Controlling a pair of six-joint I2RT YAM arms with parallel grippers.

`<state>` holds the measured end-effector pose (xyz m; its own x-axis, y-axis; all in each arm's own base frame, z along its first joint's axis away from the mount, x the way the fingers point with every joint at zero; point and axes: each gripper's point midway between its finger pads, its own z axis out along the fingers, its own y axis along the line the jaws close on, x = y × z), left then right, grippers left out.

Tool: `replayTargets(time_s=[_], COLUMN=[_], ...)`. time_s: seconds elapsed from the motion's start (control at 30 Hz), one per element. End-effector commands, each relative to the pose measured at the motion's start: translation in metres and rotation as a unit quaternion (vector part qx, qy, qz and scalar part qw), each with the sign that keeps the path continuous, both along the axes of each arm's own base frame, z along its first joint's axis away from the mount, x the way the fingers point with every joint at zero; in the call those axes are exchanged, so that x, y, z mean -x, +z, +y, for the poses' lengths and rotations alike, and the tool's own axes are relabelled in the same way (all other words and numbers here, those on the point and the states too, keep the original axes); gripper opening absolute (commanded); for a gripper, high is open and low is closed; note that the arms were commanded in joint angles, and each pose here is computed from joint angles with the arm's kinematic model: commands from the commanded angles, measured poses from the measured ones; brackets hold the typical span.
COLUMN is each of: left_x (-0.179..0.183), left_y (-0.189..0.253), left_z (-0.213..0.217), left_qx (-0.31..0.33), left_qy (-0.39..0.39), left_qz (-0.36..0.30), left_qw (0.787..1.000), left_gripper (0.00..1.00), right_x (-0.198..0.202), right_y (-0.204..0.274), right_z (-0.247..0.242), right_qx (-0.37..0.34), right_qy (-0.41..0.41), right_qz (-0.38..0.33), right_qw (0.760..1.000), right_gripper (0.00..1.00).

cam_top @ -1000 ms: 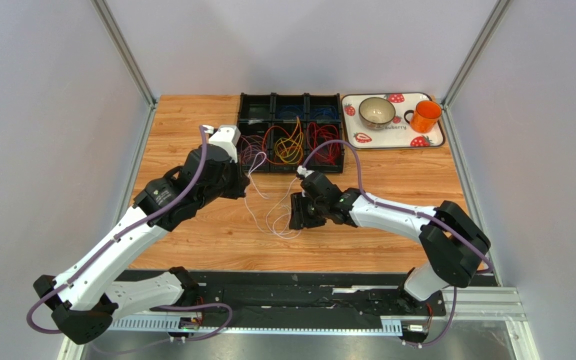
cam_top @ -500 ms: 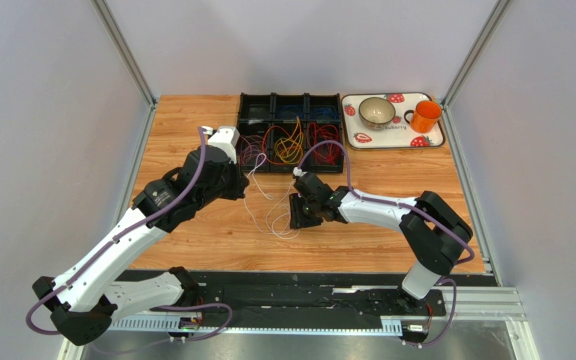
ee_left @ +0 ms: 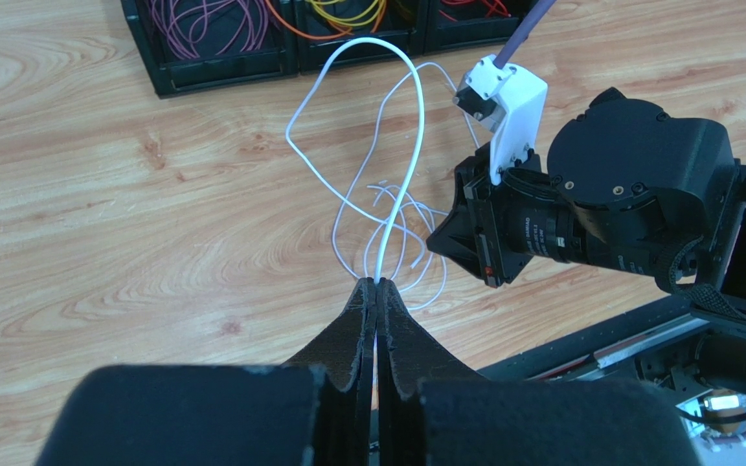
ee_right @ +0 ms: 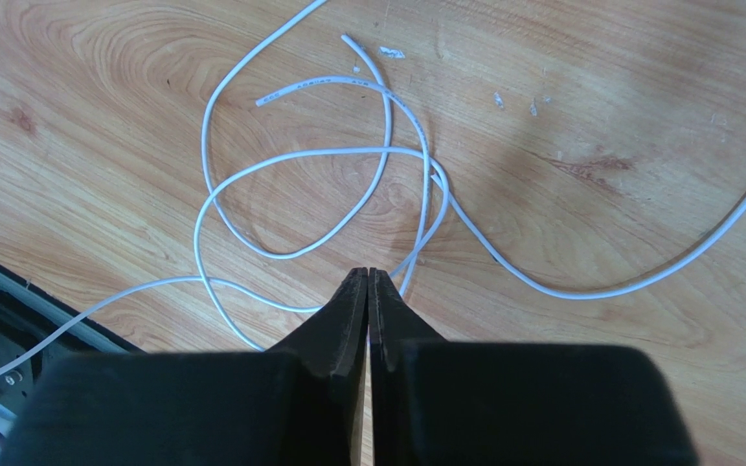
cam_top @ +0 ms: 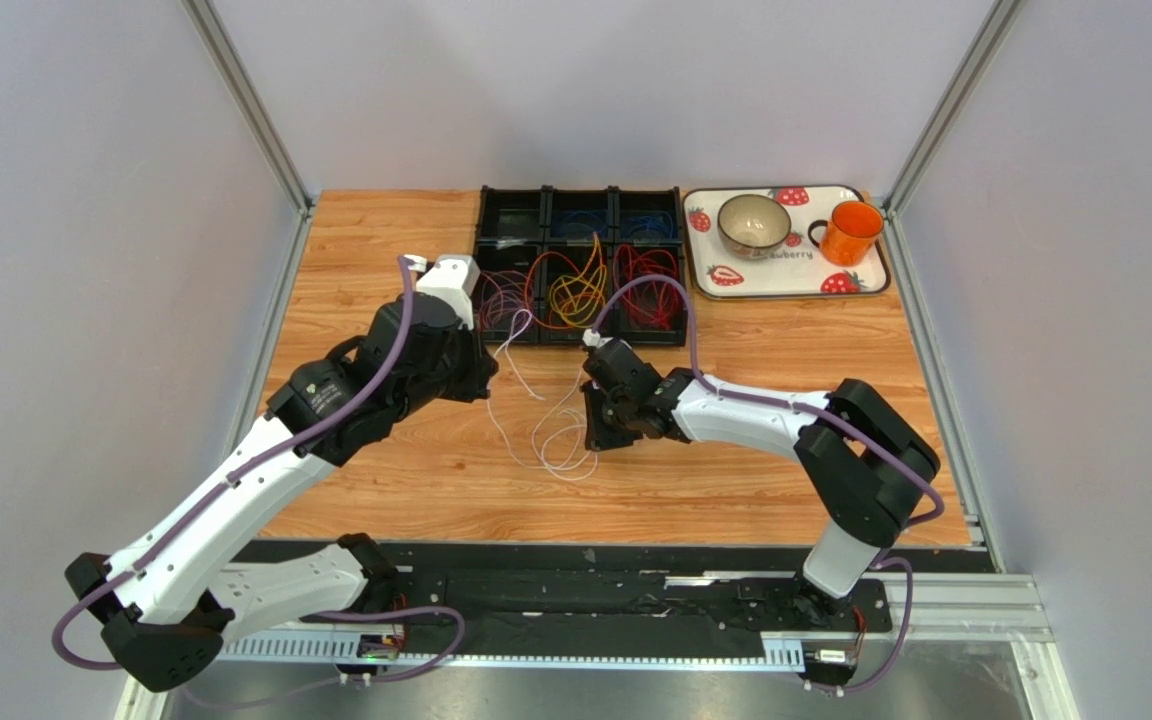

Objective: Untangle the cables
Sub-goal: Untie the cable.

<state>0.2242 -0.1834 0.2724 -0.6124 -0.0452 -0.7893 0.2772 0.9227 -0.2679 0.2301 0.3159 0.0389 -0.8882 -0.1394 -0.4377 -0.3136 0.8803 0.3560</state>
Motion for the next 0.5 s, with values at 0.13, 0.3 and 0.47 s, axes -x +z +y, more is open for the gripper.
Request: replayTargets(time_s=[0.13,0.3,0.47], left_x=[0.000,0.000,0.000], left_y=[0.014,0.012,0.010], left_z=[0.003,0.003,0.002], left_qx=[0.015,0.015,0.016], left_qy=[0.003,0.003,0.001], left_qz=[-0.021,-0.018,-0.016], left_qw=[1.000,1.000,1.000], left_gripper=[0.00,0.00,0.00], right_x=[-0.012,-0.019,-0.022], right_y=[0.014,0.020,0.013], right_z=[0.004,-0.004,-0.006], right_qx=[0.000,0.013,0.027], right_qy=[-0.002,-0.016,-0.015], right_qz=[-0.030,-0.054,-0.056], right_qw=[1.000,0.998,0.998], right_gripper=[0.00,0.17,0.22])
